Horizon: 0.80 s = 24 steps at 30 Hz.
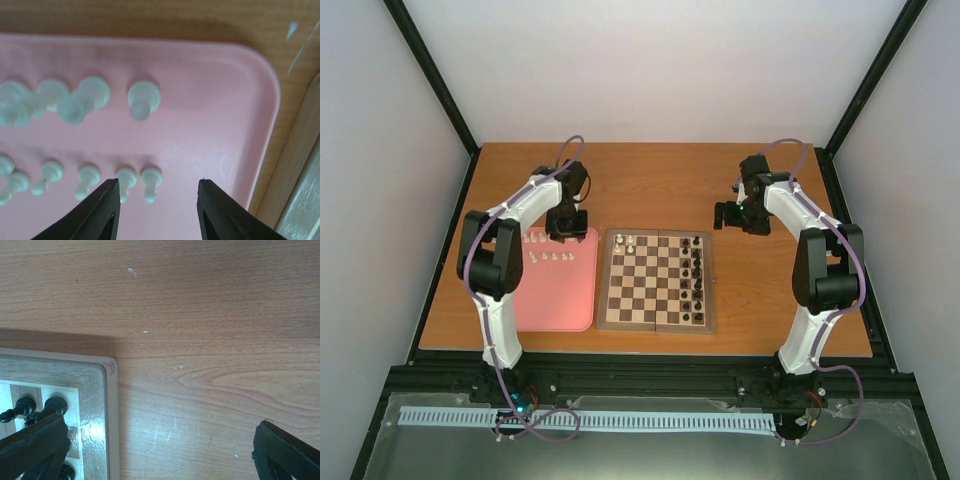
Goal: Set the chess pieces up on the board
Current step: Pick up the chess piece from the storage box.
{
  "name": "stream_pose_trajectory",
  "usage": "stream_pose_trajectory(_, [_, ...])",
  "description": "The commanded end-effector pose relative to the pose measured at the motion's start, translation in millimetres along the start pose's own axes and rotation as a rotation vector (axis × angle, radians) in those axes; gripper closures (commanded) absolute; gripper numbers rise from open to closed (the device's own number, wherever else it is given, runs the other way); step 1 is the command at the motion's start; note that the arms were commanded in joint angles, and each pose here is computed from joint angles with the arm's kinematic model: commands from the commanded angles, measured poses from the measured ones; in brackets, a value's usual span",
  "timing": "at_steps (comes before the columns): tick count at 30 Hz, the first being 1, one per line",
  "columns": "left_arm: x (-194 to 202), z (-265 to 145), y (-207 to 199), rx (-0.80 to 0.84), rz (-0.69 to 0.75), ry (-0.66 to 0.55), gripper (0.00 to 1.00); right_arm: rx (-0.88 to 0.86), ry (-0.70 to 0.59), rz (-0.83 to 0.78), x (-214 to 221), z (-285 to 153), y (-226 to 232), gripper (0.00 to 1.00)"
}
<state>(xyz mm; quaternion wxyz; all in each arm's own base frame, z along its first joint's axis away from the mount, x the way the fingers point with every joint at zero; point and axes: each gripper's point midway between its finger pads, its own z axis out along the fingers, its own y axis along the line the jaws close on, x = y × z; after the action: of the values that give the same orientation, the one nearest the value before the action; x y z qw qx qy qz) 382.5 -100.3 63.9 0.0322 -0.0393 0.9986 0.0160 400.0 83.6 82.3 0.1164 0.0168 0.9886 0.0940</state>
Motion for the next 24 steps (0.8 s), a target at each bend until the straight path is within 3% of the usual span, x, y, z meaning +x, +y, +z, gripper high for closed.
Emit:
stream_pose_trajectory(1, [6.1,-21.8,1.0,0.049,-0.045,-0.065,0.57,-0.002,-0.007,-0.003,-6.7,-0.5,-2.4,0.0])
stream_pose_trajectory(24, [17.6,20.2,-5.0,0.045,-0.03,-0.048,0.67,0.006,-0.003,-0.002,-3.1,-2.1,-3.5,0.0])
